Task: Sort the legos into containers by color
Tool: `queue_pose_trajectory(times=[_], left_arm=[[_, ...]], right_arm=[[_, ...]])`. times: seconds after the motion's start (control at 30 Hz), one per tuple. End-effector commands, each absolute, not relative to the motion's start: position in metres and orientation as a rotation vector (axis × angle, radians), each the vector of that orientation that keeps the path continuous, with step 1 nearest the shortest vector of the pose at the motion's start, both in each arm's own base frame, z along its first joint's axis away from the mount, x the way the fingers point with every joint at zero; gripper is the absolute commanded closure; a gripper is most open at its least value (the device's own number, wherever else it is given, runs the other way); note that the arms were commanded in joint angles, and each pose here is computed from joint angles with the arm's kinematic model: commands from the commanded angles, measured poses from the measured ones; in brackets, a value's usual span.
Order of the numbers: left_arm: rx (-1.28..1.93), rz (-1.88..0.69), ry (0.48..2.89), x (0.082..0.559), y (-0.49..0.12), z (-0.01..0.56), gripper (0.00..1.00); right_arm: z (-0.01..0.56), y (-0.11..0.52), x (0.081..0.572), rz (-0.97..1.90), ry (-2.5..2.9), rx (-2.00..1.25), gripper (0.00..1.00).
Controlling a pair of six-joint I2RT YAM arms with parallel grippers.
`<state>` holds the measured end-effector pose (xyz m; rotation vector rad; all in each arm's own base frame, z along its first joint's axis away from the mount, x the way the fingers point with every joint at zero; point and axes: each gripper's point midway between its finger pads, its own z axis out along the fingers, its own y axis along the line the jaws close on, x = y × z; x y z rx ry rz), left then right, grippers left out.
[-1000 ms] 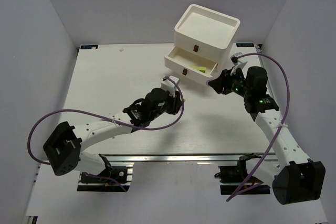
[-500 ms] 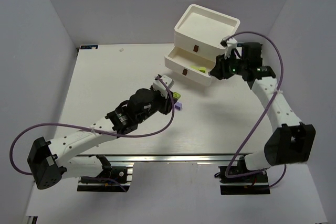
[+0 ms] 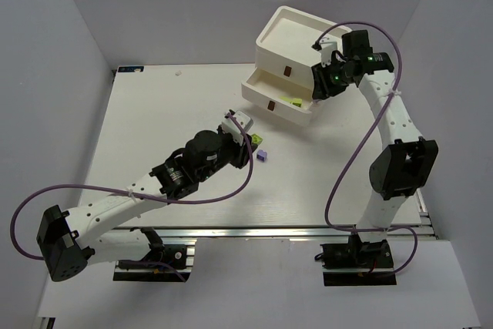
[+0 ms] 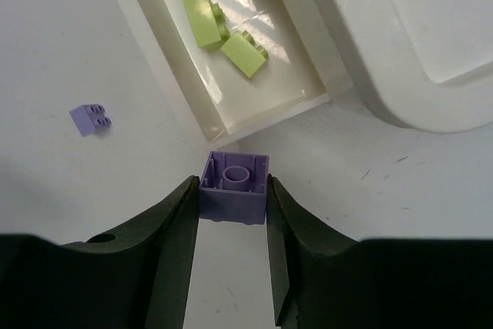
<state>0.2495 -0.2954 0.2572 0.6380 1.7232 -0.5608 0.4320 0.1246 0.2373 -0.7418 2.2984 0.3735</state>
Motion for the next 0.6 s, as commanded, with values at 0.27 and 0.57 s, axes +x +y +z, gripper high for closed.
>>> queue_pose_trajectory(times=[0.27,0.57], left_arm=[[0.608,-0.613,1.636,0.248,-0.293,0.275,1.0],[0.569,-0.728,1.7,0.29,-0.353,0.294,1.0]], right_arm=[[0.213,0.139,0.349,0.552,2.321,-1.067,1.0],[0.166,0.123,0.312,0.469,2.345,-1.1,1.0]])
